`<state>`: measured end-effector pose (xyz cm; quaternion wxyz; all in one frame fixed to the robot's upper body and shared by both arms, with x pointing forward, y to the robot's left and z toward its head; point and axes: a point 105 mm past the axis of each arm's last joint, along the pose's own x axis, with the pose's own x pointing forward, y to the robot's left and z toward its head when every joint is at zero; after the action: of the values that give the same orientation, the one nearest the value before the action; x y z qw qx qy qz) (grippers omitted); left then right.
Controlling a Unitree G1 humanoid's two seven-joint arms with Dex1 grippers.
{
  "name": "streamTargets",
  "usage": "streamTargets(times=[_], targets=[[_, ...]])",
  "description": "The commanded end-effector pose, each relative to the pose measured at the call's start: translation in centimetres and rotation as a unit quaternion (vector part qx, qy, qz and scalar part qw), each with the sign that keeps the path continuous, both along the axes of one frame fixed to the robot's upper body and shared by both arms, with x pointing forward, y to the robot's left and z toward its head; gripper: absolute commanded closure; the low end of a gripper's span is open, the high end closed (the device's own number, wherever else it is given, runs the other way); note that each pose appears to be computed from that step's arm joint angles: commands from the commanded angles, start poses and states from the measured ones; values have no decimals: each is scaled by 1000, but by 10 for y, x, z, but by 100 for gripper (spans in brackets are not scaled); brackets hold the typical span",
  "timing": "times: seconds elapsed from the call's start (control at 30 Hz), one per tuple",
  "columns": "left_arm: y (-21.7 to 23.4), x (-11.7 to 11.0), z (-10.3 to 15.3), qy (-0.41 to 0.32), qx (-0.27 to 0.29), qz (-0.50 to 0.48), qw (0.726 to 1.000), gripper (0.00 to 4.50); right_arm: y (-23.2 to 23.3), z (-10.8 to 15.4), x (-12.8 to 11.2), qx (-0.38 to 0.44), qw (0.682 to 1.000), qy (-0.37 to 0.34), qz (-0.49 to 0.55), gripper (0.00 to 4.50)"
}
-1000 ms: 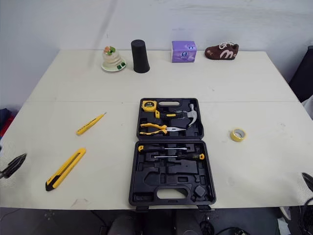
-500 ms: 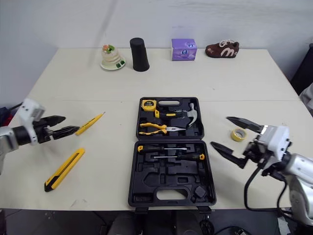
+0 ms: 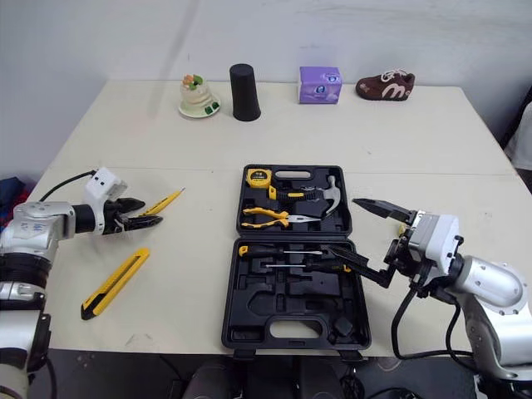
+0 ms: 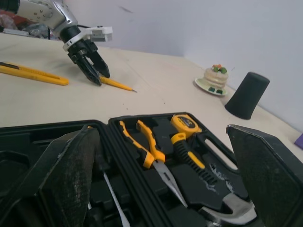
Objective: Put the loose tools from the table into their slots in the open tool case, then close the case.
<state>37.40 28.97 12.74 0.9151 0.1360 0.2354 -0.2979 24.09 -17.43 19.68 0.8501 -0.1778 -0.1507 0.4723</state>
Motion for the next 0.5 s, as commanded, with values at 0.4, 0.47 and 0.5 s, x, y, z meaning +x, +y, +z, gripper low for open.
streamTargets(times=[0.4,0.47,0.5], targets=[[-78,-37,67,-175,-28,-285,942,401,-28,9,-24,-58,998,-21,-29,0],[-100,-56,66,-164,-7,-350,922,401,-35,2,-32,-79,997,8,-23,0],[-105,-61,65,-156,-3,-360,920,401,-37,-1,-35,-88,996,19,-18,0]])
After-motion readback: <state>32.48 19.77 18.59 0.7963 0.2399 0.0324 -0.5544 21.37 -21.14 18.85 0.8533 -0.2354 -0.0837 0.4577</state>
